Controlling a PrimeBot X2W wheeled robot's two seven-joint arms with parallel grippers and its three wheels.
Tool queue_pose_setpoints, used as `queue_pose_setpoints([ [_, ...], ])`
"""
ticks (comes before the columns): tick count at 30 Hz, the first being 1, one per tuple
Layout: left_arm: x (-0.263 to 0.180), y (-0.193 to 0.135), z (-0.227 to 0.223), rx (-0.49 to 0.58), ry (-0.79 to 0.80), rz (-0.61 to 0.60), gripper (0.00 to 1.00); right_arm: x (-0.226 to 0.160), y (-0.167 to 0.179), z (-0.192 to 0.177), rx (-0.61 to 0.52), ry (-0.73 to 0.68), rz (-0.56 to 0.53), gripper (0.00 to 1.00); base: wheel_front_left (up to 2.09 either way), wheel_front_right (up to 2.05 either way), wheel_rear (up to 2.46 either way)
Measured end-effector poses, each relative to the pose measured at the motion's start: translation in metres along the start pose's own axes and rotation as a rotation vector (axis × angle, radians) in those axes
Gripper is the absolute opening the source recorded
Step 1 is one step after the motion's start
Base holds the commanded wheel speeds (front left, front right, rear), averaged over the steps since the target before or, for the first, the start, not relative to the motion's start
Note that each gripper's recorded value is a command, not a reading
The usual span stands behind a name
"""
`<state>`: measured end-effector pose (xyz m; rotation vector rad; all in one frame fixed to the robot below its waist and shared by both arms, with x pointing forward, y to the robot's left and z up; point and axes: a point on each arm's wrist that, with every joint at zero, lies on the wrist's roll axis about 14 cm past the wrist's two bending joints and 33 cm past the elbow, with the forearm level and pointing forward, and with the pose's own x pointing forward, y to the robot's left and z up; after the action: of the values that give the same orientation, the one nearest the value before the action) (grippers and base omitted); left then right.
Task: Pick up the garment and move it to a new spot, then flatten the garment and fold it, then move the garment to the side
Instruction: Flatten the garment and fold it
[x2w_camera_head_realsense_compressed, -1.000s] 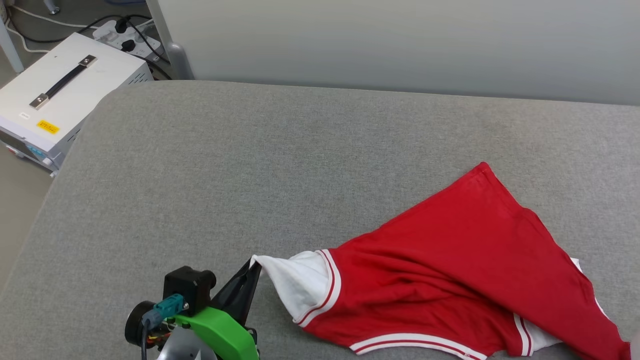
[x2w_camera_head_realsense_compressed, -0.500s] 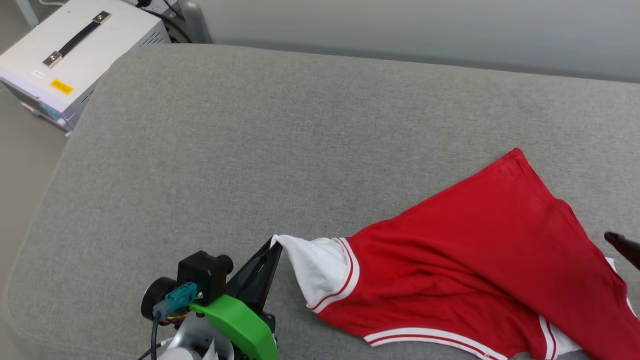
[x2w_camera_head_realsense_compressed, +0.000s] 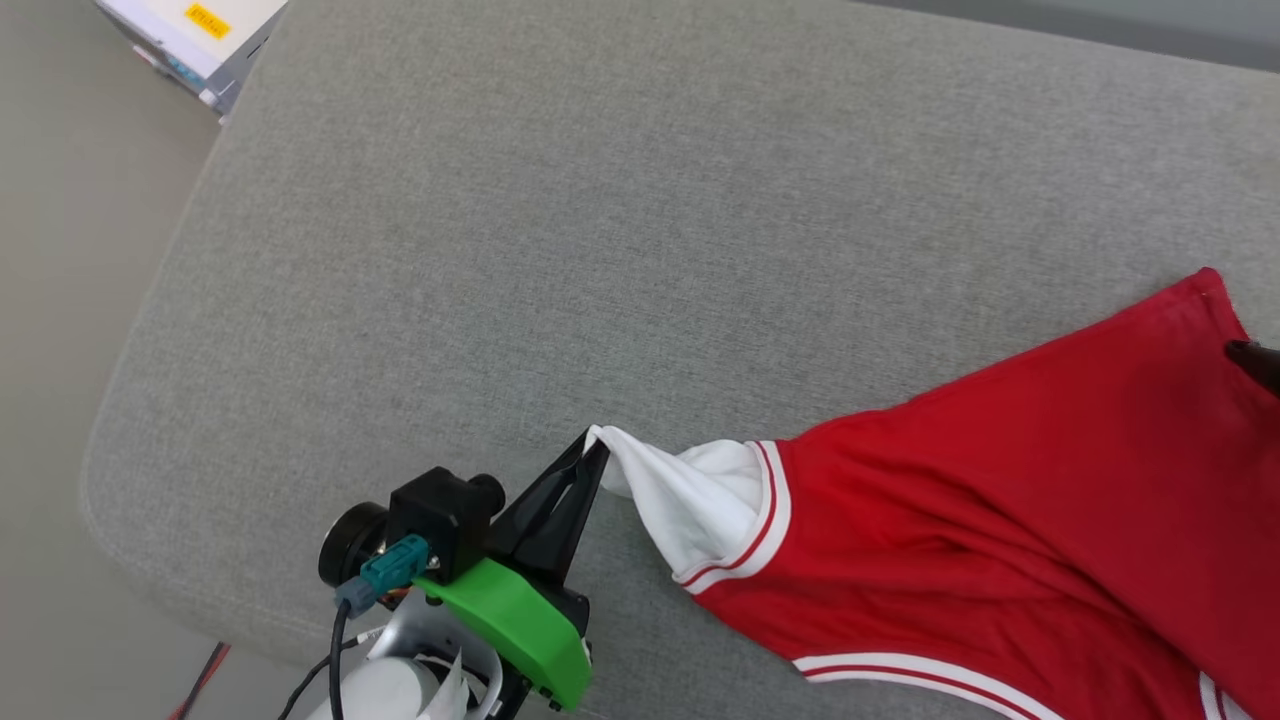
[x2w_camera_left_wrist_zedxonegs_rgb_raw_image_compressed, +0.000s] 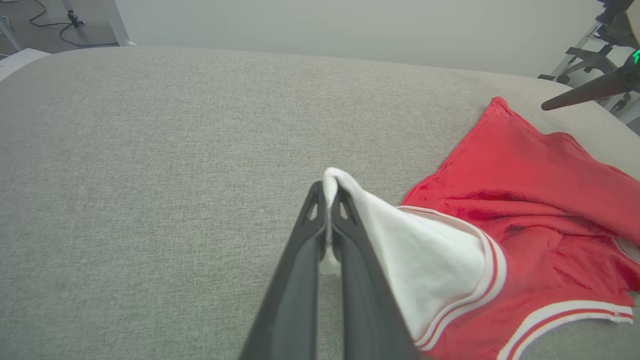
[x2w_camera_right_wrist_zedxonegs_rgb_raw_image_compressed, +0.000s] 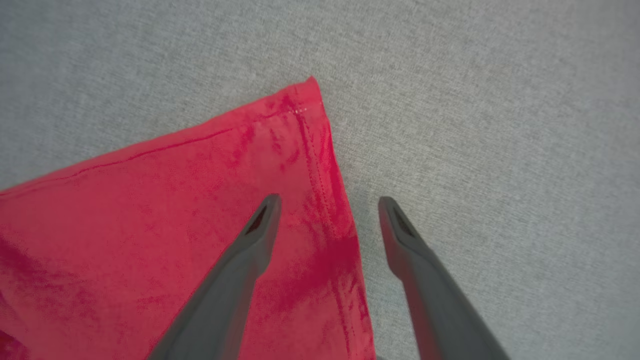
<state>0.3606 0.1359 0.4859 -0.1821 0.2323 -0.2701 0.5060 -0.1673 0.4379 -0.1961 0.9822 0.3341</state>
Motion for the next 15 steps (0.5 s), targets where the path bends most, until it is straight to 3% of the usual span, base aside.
queue_pose_setpoints([
  [10, -0.003, 0.029, -0.019, -0.013, 0.05, 0.103, 0.0, 0.067, 0.013, -0.01, -0.069, 0.165, 0.025, 1.0, 0.0, 0.0, 0.0],
  [11, -0.003, 0.031, -0.018, -0.01, 0.049, 0.107, 0.0, 0.069, 0.013, -0.013, -0.074, 0.181, 0.023, 0.91, 0.0, 0.0, 0.0],
  [12, -0.003, 0.032, -0.017, -0.008, 0.047, 0.11, 0.0, 0.07, 0.013, -0.014, -0.077, 0.19, 0.025, 0.52, 0.0, 0.0, 0.0],
  [13, -0.003, 0.032, -0.017, -0.006, 0.046, 0.112, 0.0, 0.071, 0.014, -0.014, -0.076, 0.192, 0.027, 0.0, 0.0, 0.0, 0.0],
  [15, -0.005, 0.034, -0.016, -0.002, 0.044, 0.115, 0.0, 0.071, 0.017, -0.014, -0.073, 0.195, 0.037, 0.0, 0.0, 0.0, 0.0],
])
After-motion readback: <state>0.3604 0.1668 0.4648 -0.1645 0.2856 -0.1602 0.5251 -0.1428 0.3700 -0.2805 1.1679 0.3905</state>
